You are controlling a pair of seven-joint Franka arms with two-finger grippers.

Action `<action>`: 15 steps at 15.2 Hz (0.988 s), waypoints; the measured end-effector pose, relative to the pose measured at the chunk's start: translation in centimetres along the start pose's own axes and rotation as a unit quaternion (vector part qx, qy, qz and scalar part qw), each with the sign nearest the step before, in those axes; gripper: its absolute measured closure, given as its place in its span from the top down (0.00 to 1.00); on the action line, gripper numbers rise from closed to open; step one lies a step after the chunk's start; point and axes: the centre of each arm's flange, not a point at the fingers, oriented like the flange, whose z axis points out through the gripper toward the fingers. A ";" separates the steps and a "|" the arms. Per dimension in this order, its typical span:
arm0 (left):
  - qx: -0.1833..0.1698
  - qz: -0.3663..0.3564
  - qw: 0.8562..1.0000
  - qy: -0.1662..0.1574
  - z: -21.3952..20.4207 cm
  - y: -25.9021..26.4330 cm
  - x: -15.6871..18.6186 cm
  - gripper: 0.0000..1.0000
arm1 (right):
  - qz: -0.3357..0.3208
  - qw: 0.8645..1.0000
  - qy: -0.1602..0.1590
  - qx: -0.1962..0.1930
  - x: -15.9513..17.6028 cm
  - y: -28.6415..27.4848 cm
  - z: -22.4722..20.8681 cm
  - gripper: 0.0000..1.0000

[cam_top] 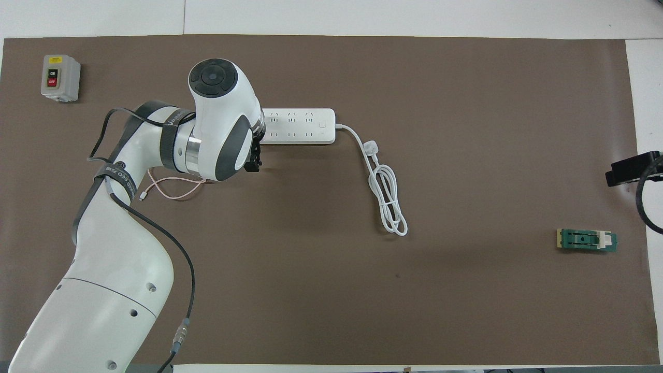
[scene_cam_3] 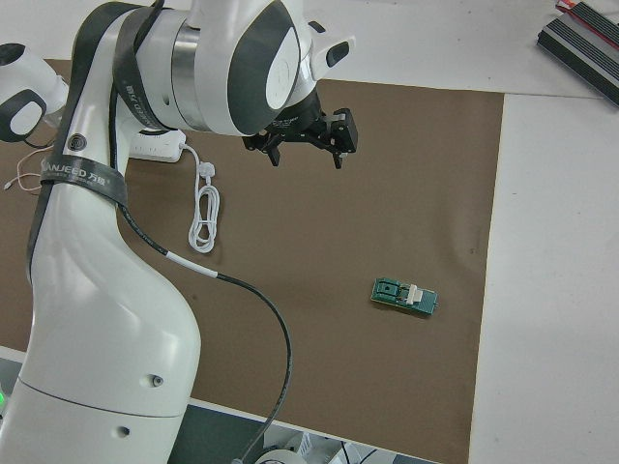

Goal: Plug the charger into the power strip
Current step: 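Push the charger into the socket with the left gripper, then open the left gripper to release the plugged charger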

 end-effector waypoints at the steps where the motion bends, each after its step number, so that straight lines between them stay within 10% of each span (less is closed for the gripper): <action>1: 0.000 -0.001 1.000 0.000 0.0 0.0 0.0 1.00 | 0.000 1.000 0.000 0.000 0.0 0.0 0.0 1.00; 15: -0.031 -0.007 1.000 0.000 0.0 0.3 0.0 1.00 | 0.000 1.000 0.000 0.000 0.0 0.0 0.0 1.00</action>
